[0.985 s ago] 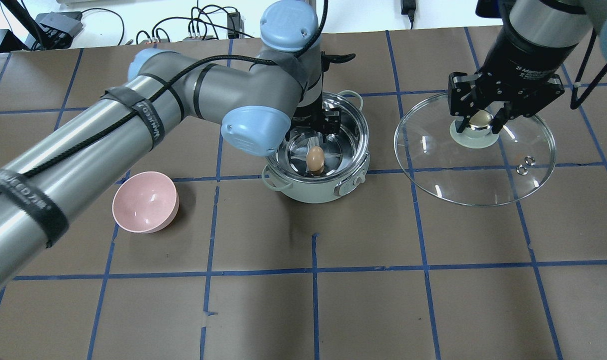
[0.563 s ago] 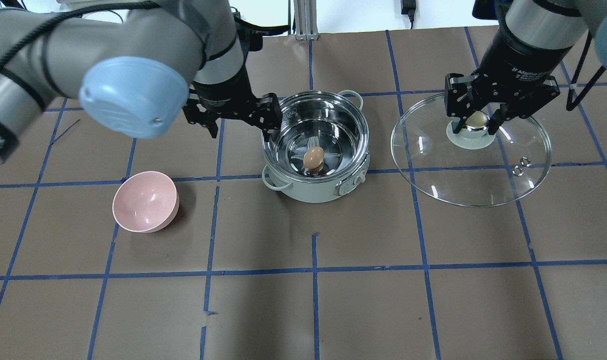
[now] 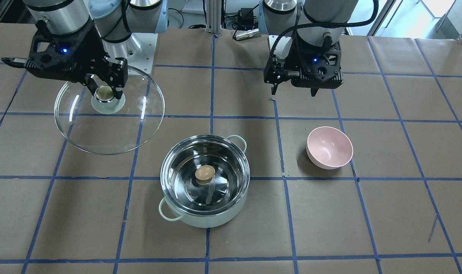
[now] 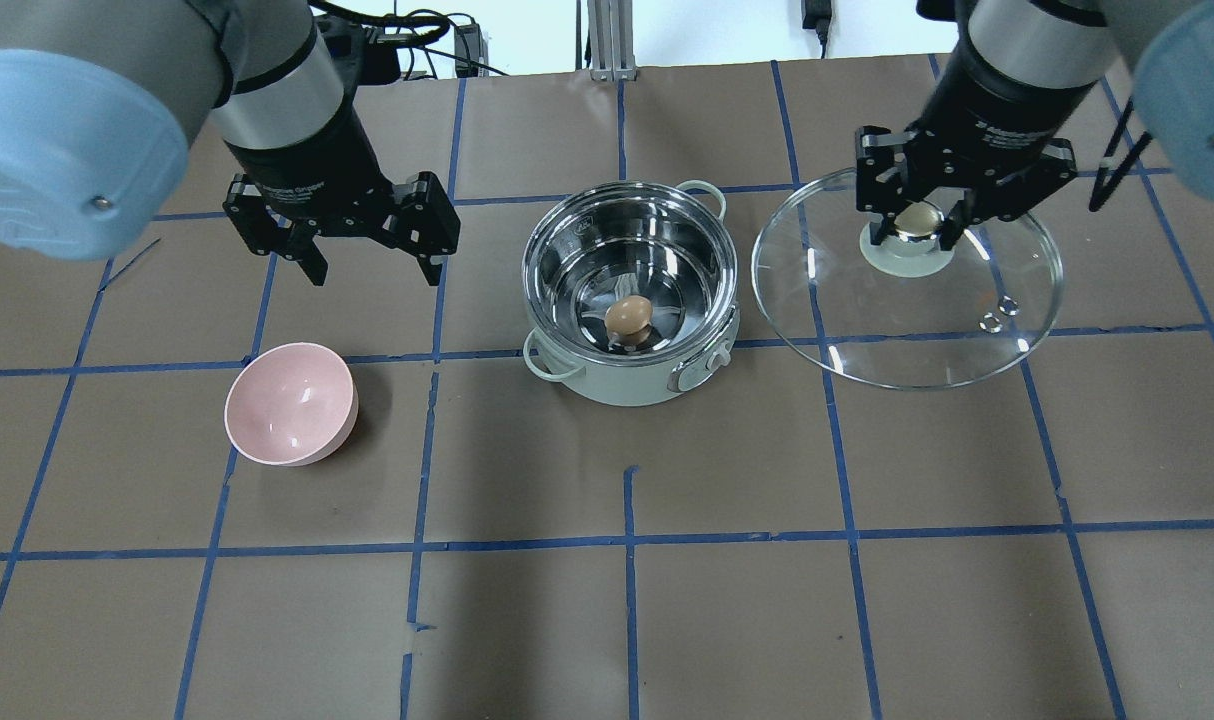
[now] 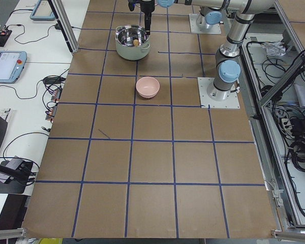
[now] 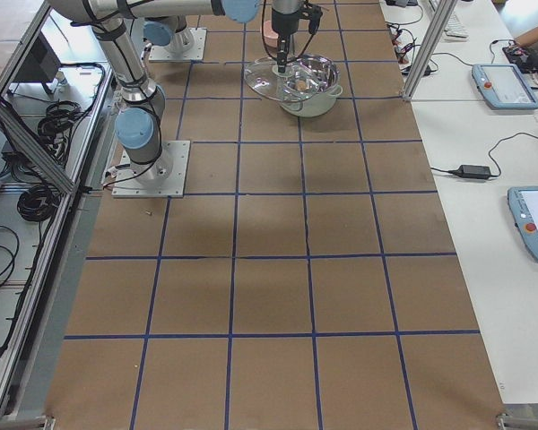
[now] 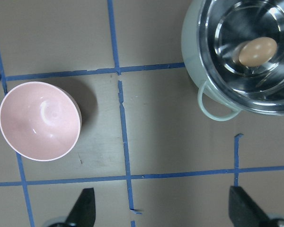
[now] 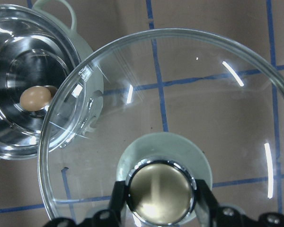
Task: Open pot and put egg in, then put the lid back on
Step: 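Carry the glass lid with the right gripper back over the pot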
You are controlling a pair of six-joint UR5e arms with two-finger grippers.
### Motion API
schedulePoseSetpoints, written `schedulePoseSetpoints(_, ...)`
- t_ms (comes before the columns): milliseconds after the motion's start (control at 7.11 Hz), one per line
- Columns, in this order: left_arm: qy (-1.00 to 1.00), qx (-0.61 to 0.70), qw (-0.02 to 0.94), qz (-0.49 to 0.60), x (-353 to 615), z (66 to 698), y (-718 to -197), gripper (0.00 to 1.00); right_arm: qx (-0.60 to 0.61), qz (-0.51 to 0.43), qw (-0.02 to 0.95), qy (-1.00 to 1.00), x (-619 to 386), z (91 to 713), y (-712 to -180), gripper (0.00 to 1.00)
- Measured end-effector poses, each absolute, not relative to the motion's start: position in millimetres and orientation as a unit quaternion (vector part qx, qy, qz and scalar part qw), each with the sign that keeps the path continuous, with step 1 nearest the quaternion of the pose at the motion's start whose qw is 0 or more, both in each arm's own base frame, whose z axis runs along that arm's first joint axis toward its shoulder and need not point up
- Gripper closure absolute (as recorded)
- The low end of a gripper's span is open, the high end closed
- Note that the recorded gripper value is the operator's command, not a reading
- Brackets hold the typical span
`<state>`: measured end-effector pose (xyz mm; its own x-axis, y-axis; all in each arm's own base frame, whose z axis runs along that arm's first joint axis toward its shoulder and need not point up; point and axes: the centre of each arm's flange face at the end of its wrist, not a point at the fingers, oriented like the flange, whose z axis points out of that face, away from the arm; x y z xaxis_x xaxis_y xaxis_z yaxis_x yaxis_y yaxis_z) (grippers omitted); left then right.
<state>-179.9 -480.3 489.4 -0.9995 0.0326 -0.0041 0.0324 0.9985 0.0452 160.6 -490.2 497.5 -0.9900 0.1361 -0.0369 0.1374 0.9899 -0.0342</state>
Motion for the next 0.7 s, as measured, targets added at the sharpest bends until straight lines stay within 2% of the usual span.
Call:
schedulePoseSetpoints(422,1.000,0.024,0.003,0.011,-167.0,501.1,-479.0,0.00,0.098,-0.043,0.031,0.994,268.2,469.4,-528.5,0.74)
schedulePoseSetpoints(704,1.000,0.021,0.004,0.008,-167.3,503.2,-476.6,0.00,0.103,-0.045,0.035,0.993,291.7,466.7,-529.6,0.74)
